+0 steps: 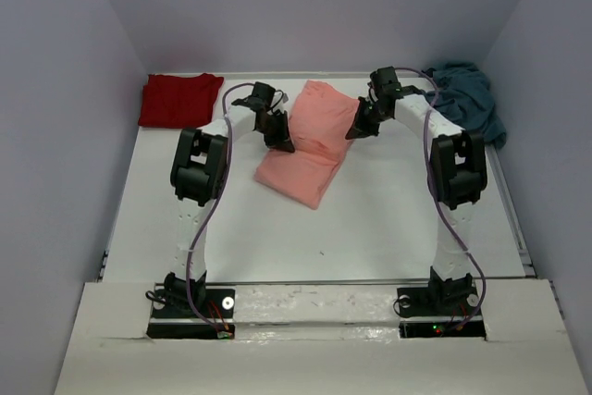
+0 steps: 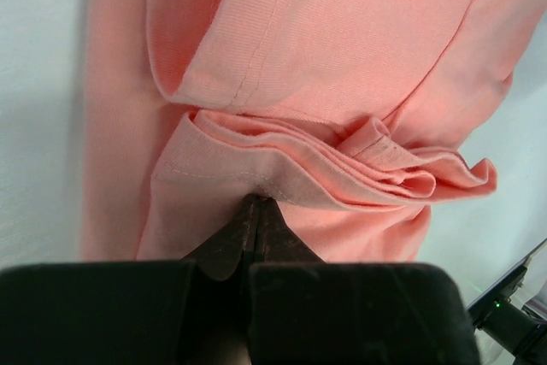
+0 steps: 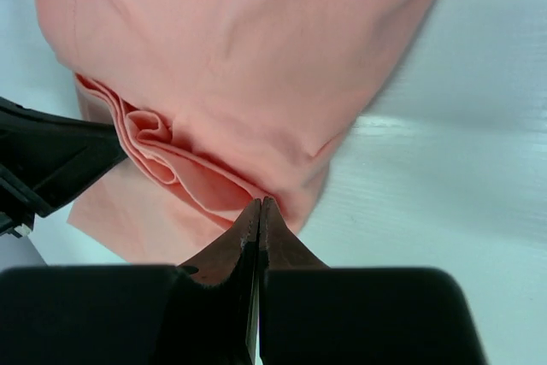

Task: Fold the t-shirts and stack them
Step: Fold the tshirt

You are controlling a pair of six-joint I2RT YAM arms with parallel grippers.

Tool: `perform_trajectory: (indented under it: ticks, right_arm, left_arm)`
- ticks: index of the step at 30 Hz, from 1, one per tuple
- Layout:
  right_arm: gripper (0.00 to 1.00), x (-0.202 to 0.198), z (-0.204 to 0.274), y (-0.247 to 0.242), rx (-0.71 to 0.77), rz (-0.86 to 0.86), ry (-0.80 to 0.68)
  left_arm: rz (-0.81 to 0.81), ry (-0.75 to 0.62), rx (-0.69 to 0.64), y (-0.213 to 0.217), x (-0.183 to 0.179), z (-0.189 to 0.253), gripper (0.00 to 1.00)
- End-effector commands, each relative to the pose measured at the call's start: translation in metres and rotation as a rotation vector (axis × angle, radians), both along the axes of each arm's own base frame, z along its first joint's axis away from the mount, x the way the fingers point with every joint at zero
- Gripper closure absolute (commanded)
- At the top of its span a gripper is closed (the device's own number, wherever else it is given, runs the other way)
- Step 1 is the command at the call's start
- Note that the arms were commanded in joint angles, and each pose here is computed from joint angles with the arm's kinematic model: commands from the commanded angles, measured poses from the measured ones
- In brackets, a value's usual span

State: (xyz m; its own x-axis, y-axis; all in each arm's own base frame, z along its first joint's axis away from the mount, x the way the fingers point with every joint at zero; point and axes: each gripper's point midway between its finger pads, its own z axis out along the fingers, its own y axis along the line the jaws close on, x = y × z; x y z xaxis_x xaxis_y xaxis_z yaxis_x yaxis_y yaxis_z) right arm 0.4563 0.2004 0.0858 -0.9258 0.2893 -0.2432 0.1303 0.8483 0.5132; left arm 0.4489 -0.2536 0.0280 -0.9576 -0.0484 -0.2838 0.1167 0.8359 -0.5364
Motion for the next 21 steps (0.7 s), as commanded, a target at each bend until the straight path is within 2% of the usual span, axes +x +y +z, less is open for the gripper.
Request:
perform_trajectory:
  ticks: [1,5,7,8,10,11,12,15,21]
  right_arm:
    - [1.00,0.002,-0.008,0.000,-0.052,0.027,0.010]
    - [0.98,-0.001,-0.004,0.003,-0.009,0.031,0.031]
    - [0.66,-0.012,0.002,0.004,0.008,0.030,0.064]
    - [0.47,-0.014,0.013,0.004,0.017,0.025,0.052]
    - [0.34,-0.029,0.014,0.004,0.033,0.021,0.083]
    - [0.31,-0.035,0.016,0.004,0.042,0.022,0.089]
    - [0.22,-0.041,0.017,0.005,0.054,0.023,0.096]
    - [0.20,-0.059,0.030,0.006,0.100,0.030,0.082]
    - [0.20,-0.082,0.006,0.008,0.148,0.019,0.108]
  left_arm:
    - [0.021,0.090,0.135,0.031,-0.028,-0.021,0.96]
    - [0.036,0.086,0.134,0.033,-0.033,-0.015,0.96]
    - [0.041,0.085,0.131,0.034,-0.036,-0.012,0.96]
    - [0.042,0.084,0.130,0.034,-0.036,-0.011,0.96]
    - [0.044,0.081,0.128,0.033,-0.035,-0.010,0.96]
    - [0.044,0.079,0.128,0.033,-0.035,-0.009,0.96]
    - [0.043,0.078,0.126,0.033,-0.034,-0.009,0.96]
    - [0.047,0.077,0.118,0.031,-0.031,-0.008,0.96]
    - [0.043,0.076,0.113,0.028,-0.027,-0.008,0.96]
